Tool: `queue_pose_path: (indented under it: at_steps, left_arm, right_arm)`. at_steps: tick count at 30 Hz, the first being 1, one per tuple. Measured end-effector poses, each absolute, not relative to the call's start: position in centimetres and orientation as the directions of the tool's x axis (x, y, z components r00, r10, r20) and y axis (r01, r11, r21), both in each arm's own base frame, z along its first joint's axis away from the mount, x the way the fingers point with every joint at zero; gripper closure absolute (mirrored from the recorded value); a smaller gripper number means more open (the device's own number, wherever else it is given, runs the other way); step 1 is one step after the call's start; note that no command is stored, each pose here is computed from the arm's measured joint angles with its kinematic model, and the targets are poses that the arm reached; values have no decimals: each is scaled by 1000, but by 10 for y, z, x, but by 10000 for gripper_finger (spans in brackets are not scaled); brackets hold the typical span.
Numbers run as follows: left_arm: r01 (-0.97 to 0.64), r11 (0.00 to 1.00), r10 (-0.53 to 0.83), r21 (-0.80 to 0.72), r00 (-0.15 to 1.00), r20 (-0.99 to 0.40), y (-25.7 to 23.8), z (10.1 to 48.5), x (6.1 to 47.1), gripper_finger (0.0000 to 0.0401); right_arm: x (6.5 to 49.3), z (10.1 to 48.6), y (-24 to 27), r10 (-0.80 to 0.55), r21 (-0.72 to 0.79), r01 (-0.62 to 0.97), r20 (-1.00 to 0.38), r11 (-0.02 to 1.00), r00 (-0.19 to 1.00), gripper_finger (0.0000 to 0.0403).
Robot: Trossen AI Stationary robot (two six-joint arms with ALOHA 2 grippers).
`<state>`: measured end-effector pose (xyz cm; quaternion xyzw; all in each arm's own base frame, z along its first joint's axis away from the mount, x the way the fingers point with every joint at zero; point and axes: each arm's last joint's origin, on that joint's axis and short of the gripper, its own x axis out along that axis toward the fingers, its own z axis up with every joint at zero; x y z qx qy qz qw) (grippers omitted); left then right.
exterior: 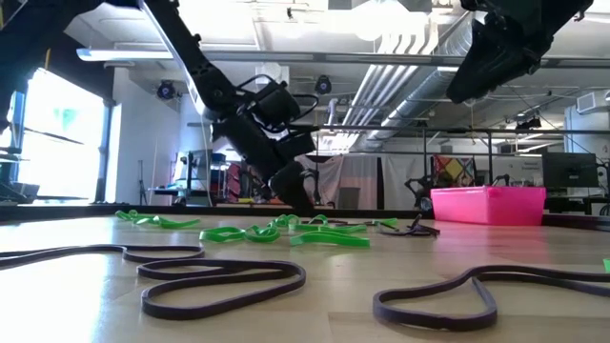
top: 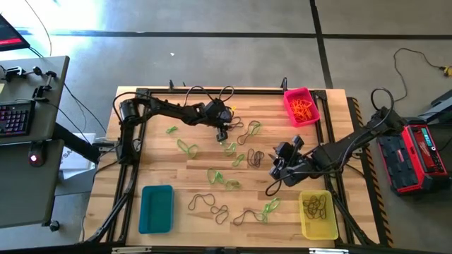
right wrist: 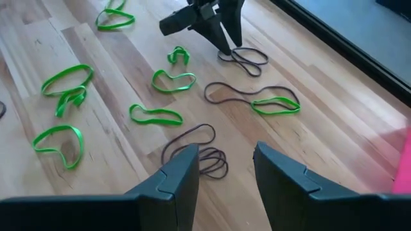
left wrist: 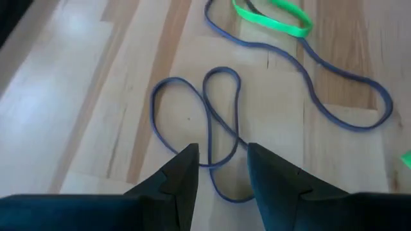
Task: Sort rubber bands into baskets
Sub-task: Put the purple rubber band into the yellow bin
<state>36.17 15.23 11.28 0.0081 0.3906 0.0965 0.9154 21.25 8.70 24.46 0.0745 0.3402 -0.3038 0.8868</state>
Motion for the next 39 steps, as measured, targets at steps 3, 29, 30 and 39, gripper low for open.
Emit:
queue_pose_path:
  at_steps: [3, 29, 30, 39]
  left_arm:
    - [-157, 982, 182, 102, 672, -718, 152, 111, 362, 274]
    - [-53, 975, 199, 217, 650, -733, 153, 99, 363, 377]
    - [-52, 975, 199, 218, 650, -733, 152, 100, 363, 388]
    - [-41, 976, 188, 215, 662, -726, 144, 114, 363, 399]
  right_arm:
    - [213, 245, 87, -489, -75, 589, -648, 804, 585, 265]
    - [213, 245, 87, -495, -83, 588, -641, 804, 586, 265]
    - [213, 245, 87, -490, -80, 585, -644, 807, 587, 265]
    - [227, 228, 91, -505, -195, 523, -660, 830, 555, 265]
